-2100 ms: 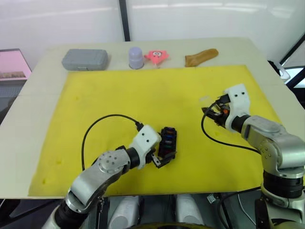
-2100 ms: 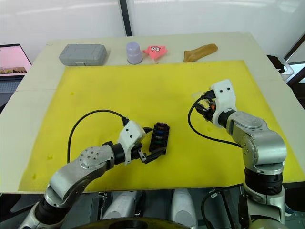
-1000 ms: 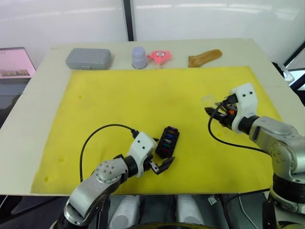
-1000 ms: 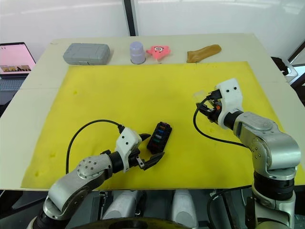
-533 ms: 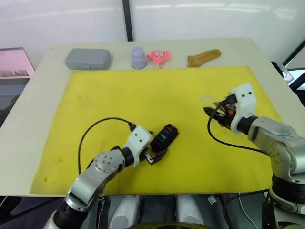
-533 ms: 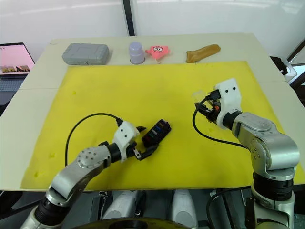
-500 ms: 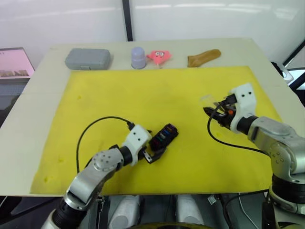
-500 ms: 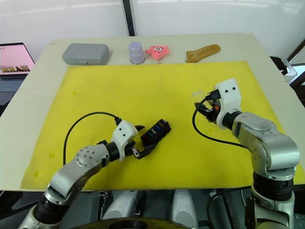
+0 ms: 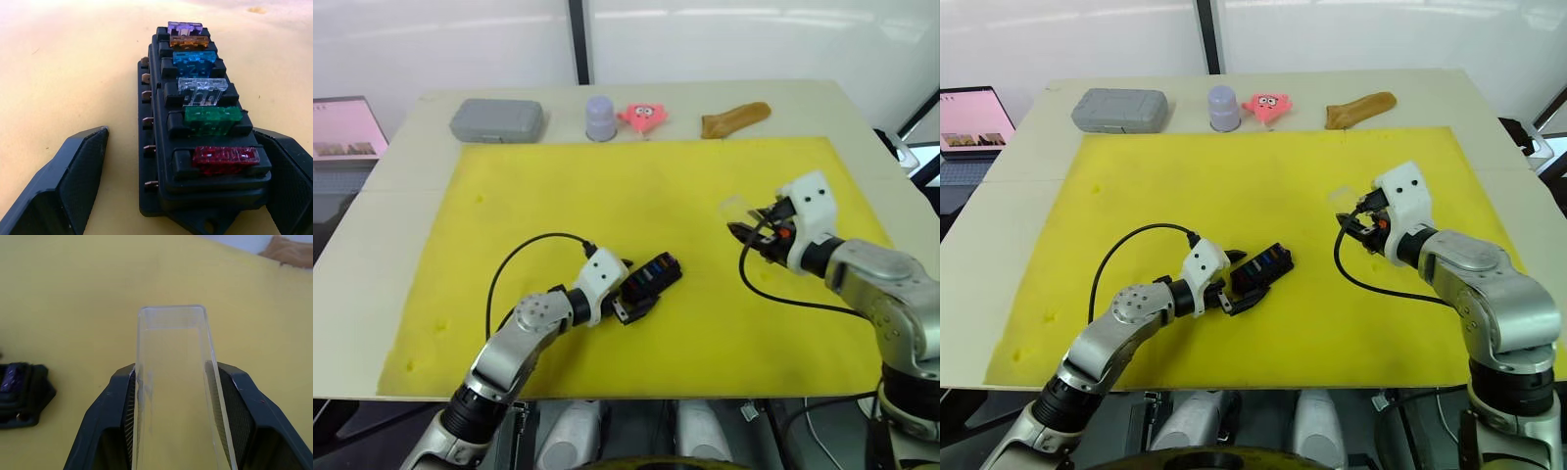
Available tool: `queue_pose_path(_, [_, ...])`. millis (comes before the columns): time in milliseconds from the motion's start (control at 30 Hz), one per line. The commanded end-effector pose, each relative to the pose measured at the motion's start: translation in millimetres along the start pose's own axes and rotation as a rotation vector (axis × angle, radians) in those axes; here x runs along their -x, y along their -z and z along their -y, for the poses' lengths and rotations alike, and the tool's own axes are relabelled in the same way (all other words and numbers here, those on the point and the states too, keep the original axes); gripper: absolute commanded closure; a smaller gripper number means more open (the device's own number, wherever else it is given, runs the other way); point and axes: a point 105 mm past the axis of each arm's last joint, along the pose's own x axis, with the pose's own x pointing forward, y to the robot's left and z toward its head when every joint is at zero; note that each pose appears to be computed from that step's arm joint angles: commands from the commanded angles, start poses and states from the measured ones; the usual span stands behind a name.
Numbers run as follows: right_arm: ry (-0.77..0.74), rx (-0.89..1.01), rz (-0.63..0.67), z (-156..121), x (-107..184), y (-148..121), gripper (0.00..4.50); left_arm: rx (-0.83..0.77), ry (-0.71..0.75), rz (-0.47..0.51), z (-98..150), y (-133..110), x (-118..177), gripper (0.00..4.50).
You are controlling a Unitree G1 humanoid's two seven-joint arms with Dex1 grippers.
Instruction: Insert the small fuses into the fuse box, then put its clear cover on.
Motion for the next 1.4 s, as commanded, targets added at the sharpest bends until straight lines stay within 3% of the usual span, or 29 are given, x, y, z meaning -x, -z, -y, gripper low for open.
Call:
queue_pose_path(33, [-0.016, 0.054, 0.042, 1, 8, -13, 2.78, -0.016, -0.003, 0.003, -1, 0, -3, 0.85])
queue_pose_path(100, [-0.030, 0.067, 0.042, 0, 9, -15, 2.78, -0.035, 0.030, 0.022, -1, -6, 0, 1.79])
queue_pose_path(133, [-0.046, 0.075, 0.044, -1, 9, -16, 2.78, -0.048, 0.055, 0.027, -1, -8, 1, 1.88])
queue_pose_path(267, [-0.125, 0.100, 0.056, -9, 11, -20, 2.78, -0.072, 0.140, 0.038, -1, -13, 4, 1.87])
queue_pose_path(300, [-0.195, 0.112, 0.067, -15, 13, -25, 2.78, -0.093, 0.190, 0.035, -1, -15, 3, 1.87])
queue_pose_path(367, [-0.472, 0.214, 0.105, -47, 24, -40, 2.78, -0.167, 0.411, 0.034, 8, -21, 2, 1.87])
queue_pose_path(433, [-0.595, 0.301, 0.111, -59, 29, -43, 2.78, -0.207, 0.520, 0.020, 9, -20, 1, 1.87])
queue_pose_path(600, [-0.709, 0.440, 0.098, -72, 19, -34, 2.78, -0.254, 0.594, 0.006, 4, -11, -11, 1.87])
queue_pose_path(1000, [-0.743, 0.417, 0.040, -102, -6, -6, 2.78, -0.303, 0.593, -0.001, 2, -2, -20, 1.87])
queue_pose_path(1400, [-0.742, 0.429, -0.007, -103, -16, 6, 2.78, -0.317, 0.582, 0.005, 1, -7, -22, 1.87])
